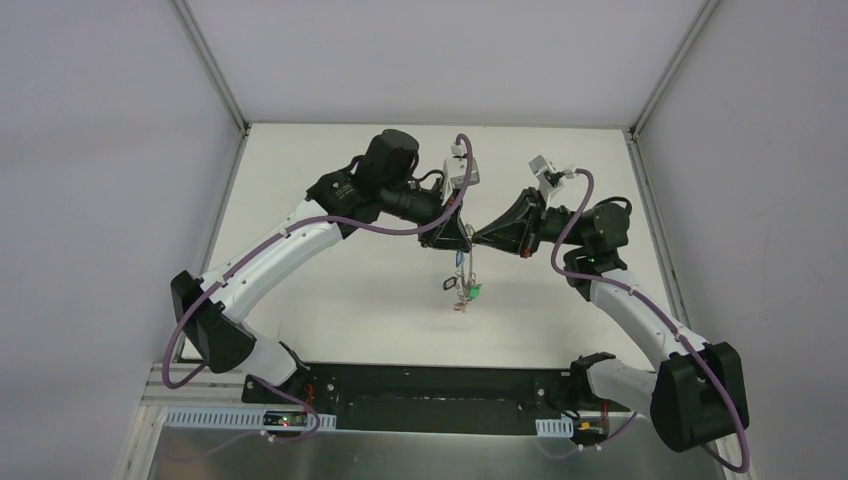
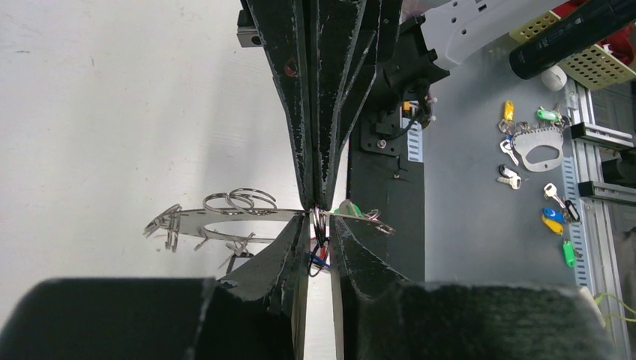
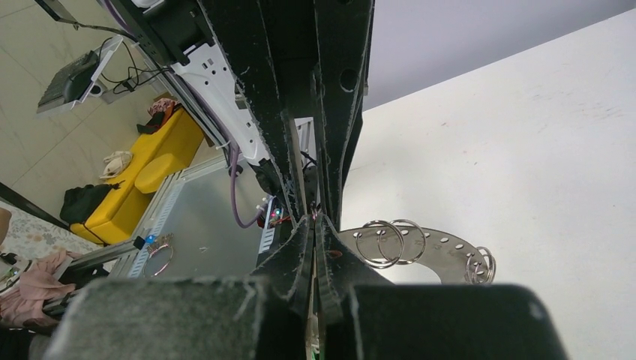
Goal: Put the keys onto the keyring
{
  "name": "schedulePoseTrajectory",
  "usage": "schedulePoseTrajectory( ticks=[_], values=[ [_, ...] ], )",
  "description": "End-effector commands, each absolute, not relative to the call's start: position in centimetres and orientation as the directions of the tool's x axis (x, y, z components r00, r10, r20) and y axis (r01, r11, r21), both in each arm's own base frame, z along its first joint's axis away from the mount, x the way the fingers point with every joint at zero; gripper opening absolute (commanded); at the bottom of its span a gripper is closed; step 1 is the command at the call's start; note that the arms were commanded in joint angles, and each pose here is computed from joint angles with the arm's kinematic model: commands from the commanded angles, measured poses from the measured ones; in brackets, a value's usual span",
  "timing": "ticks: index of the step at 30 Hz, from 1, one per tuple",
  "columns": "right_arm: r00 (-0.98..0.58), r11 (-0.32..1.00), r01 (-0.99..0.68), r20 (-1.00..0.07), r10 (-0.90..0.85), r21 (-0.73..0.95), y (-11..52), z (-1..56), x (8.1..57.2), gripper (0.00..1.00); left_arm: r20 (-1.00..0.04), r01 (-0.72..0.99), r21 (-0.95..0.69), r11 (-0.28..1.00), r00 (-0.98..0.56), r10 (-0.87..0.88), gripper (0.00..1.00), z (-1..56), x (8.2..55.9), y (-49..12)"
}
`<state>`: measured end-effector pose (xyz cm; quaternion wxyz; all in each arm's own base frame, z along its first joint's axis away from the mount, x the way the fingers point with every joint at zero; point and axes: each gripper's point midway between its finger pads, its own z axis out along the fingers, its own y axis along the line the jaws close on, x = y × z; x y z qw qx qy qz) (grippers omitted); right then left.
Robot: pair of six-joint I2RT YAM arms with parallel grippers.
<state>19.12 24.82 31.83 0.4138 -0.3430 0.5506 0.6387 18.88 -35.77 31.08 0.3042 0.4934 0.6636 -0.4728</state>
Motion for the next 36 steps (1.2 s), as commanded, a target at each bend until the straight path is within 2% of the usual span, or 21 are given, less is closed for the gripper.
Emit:
schedulePoseTrajectory(
  ticks=[1,13,17,30,36],
  values=[
    [-0.323,-0.027,-0.946,-0.929,0.179,0.324,24.4,32.8,19.2,0.0,-0.881,0.951,-0.307,0.039,-0.299,0.367,0.0,32.1,18.6,-35.6],
    [-0.293,-0.014,-0.956,-0.947,0.133,0.294,24.5,31.1,19.3,0.01,-0.865,0.954,-0.282,0.104,-0.299,0.402,0.0,32.5,19.0,-34.6],
    [-0.291,-0.018,-0.956,-0.948,0.125,0.291,24.5,30.9,19.2,0.07,-0.86,0.952,-0.284,0.111,-0.304,0.409,0.0,32.3,19.2,-34.6],
    [-0.269,-0.063,-0.962,-0.959,0.087,0.264,24.8,30.9,18.2,0.39,-0.837,0.948,-0.313,0.059,-0.305,0.455,0.0,31.3,17.6,-35.1],
    [-0.258,-0.077,-0.964,-0.964,0.064,0.253,25.0,30.6,17.8,0.43,-0.82,0.934,-0.354,0.038,-0.33,0.467,0.0,31.2,16.9,-35.5]
  ],
)
